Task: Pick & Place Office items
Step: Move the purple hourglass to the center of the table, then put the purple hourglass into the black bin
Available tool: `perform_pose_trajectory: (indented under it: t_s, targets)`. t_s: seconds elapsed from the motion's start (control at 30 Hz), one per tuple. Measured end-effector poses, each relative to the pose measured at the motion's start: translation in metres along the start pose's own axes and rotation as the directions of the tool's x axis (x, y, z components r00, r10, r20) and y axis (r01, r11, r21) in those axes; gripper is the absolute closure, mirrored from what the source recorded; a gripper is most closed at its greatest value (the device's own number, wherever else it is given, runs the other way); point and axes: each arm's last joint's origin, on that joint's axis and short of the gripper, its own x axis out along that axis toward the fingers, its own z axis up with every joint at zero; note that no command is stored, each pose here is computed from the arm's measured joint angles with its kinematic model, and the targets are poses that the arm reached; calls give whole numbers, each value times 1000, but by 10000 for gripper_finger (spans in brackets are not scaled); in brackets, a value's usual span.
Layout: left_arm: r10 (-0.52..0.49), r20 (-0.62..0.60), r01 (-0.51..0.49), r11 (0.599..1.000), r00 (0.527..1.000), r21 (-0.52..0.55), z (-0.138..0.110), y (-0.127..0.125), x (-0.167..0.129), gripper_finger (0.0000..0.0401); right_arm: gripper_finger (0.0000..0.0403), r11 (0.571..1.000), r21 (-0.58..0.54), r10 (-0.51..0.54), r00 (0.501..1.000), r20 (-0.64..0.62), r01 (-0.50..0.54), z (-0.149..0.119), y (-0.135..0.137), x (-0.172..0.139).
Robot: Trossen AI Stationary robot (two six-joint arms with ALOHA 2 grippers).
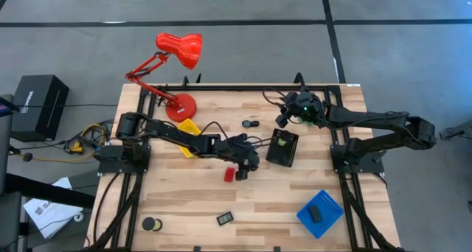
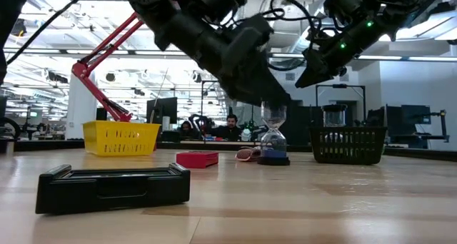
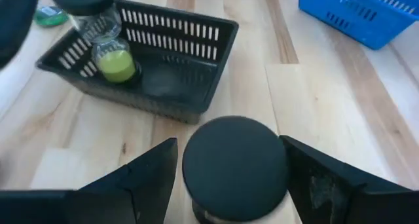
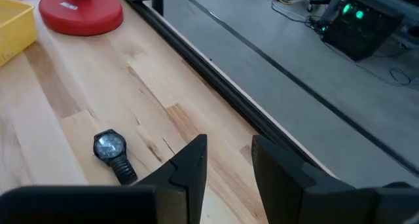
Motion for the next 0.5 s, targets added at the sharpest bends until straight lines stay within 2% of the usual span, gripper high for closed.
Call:
perform_pose_trajectory:
  t_s: [0.2,0.4,0.5]
  targets:
    - [-17,94,17,1000,995,5,22,-5,-31,135,292,998,-46,51,998,27,-50,5,11,-6]
    - [4,215,-2,1000,977,-8,40,0,-92,137,291,991,-79,117,992,56,-113,13,21,-26]
    - [4,275,0,1000,961,-12,39,2,-126,141,291,980,-90,184,979,90,-176,17,26,-38]
